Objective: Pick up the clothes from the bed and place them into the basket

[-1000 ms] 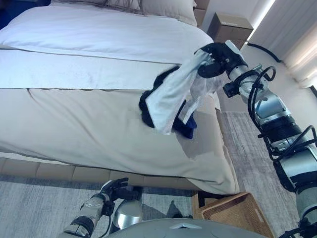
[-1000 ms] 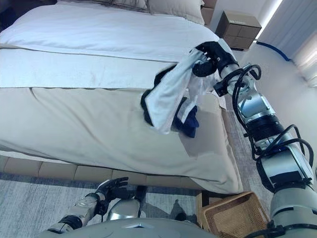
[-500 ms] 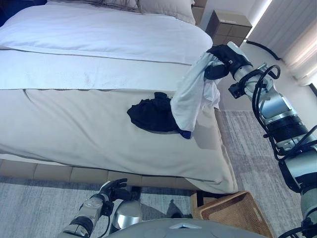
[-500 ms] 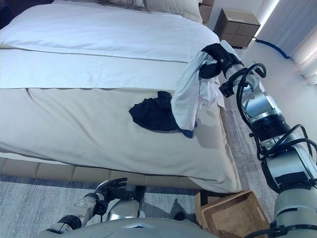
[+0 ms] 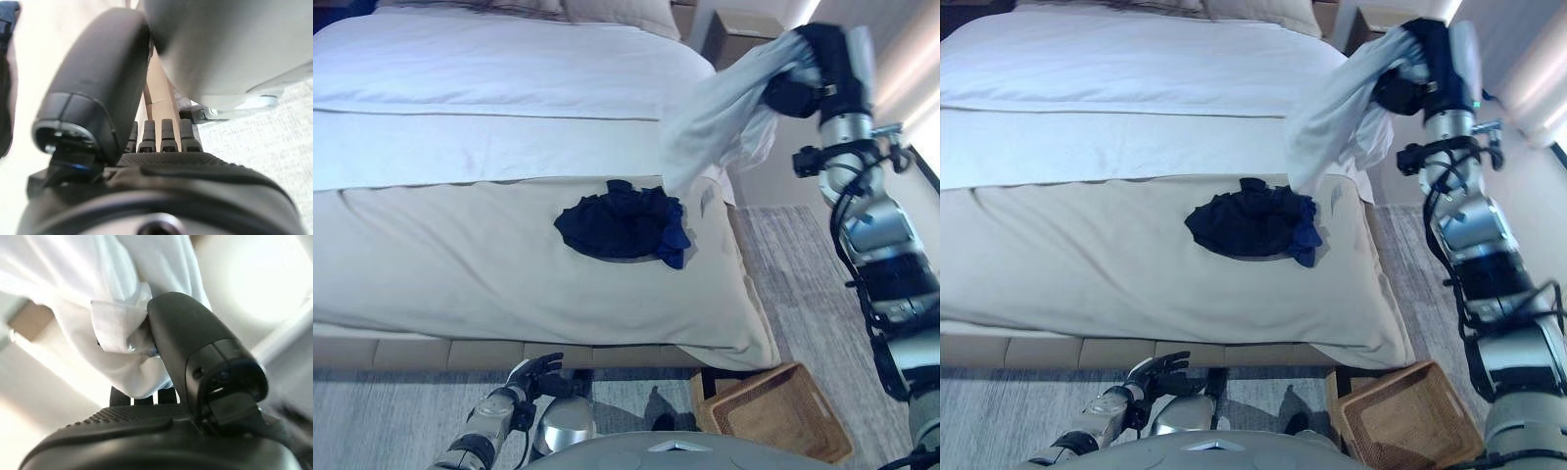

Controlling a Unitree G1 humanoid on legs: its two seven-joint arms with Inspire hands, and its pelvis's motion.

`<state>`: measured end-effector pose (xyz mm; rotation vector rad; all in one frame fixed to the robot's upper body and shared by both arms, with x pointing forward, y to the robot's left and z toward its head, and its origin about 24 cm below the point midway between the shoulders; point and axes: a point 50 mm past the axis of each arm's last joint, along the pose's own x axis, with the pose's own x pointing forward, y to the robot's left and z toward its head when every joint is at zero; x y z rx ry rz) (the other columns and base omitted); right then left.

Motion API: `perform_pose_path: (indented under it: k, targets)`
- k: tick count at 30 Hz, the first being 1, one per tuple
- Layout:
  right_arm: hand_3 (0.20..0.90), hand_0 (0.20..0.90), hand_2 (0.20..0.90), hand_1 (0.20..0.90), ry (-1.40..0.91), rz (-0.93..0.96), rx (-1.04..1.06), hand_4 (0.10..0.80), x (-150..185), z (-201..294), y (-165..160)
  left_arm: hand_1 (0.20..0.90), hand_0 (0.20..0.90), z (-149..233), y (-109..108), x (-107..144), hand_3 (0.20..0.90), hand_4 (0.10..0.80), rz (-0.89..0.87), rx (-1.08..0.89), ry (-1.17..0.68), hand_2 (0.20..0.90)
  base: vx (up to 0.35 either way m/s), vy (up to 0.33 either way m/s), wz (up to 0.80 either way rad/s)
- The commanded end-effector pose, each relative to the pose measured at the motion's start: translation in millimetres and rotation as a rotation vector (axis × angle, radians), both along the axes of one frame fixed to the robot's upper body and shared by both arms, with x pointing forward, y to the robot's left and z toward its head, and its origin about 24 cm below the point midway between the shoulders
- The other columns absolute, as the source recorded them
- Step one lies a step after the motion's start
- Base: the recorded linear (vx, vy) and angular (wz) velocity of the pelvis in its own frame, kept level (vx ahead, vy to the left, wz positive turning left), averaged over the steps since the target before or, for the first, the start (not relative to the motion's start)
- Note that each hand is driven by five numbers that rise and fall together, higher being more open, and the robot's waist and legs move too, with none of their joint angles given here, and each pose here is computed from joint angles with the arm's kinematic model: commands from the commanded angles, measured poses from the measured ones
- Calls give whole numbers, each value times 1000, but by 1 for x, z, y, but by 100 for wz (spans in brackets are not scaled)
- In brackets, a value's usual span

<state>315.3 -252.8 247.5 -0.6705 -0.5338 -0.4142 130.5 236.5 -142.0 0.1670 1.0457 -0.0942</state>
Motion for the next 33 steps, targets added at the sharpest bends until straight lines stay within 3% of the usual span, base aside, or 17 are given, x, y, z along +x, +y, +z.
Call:
perform_pose_path:
  k: [1, 6, 14, 23, 24, 25, 26, 28, 33]
  targets:
    - [200, 300, 300, 300, -154, -61, -141, 100, -34, 15, -20, 900, 900, -11, 18, -45, 900, 800, -34, 77, 171, 900, -39, -42, -60]
    - [200, 300, 300, 300, 82, -75, -134, 100, -54, -52, -44, 900, 900, -9, 17, -37, 900, 800, -3, 75, 124, 900, -31, -58, -71]
    - [200, 300, 300, 300, 361, -152, -44, 100, -57, -131, -52, 900, 900, 1, 10, -4, 900, 800, -6, 63, -15, 900, -34, -115, -59]
    - [200, 300, 300, 300, 445, -379, -144, 100, -6, -124, -70, 900, 900, 42, -15, 88, 900, 800, -89, 14, -304, 900, -210, -112, -26]
    - [285, 373, 373, 373, 489, -413, -150, 185, -3, -126, -75, 900, 900, 46, -18, 95, 900, 800, -107, 14, -327, 900, -159, -105, -19]
    - [807, 820, 820, 820, 502, -455, -154, 707, 3, -123, -80, 900, 900, 53, -21, 104, 900, 800, -128, 11, -368, 900, -175, -136, -17]
    - [900, 900, 900, 900, 517, -475, -142, 800, 6, -122, -83, 900, 900, 58, -22, 109, 900, 800, -136, 7, -391, 900, -190, -165, -13]
    - [900, 900, 900, 900, 533, -573, -108, 800, 17, -113, -94, 900, 900, 73, -28, 126, 900, 800, -176, -27, -476, 900, -162, -167, 6]
    - [900, 900, 900, 900, 599, -743, -80, 800, 23, -95, -115, 900, 900, 91, -44, 139, 900, 800, -236, -93, -591, 900, -96, -92, -11]
